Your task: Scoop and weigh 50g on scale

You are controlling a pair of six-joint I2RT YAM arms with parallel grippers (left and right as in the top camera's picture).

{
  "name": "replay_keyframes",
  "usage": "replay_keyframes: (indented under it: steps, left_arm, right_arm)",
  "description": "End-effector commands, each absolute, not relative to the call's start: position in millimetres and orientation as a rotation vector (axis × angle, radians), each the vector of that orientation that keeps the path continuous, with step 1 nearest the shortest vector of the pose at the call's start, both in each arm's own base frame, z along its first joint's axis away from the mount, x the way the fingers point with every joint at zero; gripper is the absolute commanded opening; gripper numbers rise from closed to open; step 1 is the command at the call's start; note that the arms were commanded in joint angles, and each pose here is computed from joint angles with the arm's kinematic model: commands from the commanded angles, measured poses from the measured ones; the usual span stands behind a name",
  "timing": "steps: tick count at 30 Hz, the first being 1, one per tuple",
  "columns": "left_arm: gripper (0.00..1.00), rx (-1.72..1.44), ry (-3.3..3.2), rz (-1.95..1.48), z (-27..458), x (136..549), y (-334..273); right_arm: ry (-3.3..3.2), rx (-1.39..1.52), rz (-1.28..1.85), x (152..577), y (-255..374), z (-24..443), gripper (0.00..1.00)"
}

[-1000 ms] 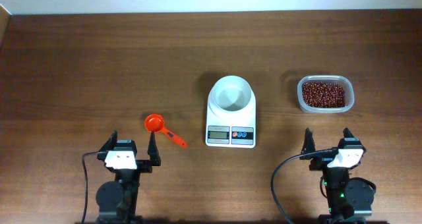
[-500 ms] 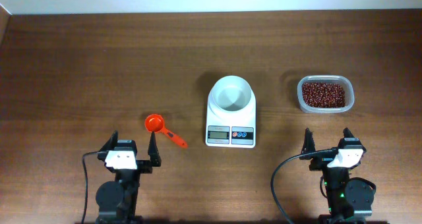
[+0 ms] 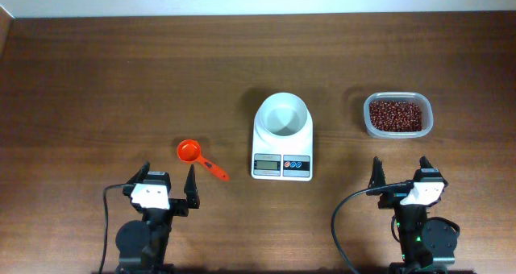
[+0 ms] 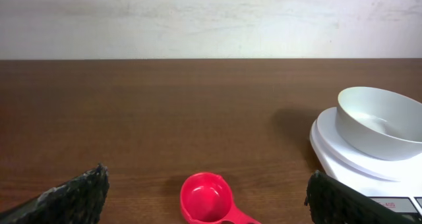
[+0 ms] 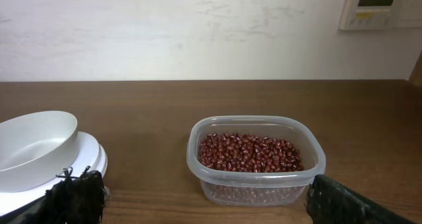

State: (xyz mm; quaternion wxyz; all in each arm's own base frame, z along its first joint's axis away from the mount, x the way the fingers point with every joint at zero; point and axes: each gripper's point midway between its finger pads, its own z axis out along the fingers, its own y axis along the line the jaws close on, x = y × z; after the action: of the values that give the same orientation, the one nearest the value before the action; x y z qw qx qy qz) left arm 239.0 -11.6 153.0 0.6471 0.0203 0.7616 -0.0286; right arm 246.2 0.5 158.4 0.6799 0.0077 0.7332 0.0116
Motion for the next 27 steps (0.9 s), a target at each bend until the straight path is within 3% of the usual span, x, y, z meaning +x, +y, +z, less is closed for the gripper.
replay_keyframes:
  steps: [1, 14, 27]
  left_arm:
    - [0.99, 0.019, 1.687, -0.119, 174.5, 236.1, -15.4]
    - [0.99, 0.050, 1.734, -0.171, 199.1, 226.6, -24.5]
    - [0.99, 0.119, 1.944, -0.310, 208.2, 242.8, -46.5]
  right_arm:
    - [1.650, 0.023, 0.024, 246.1, 0.3, 155.5, 0.99]
    - [1.650, 0.023, 0.024, 246.1, 0.3, 155.5, 0.99]
    - [1.650, 0.023, 0.024, 246.1, 0.3, 155.4, 0.99]
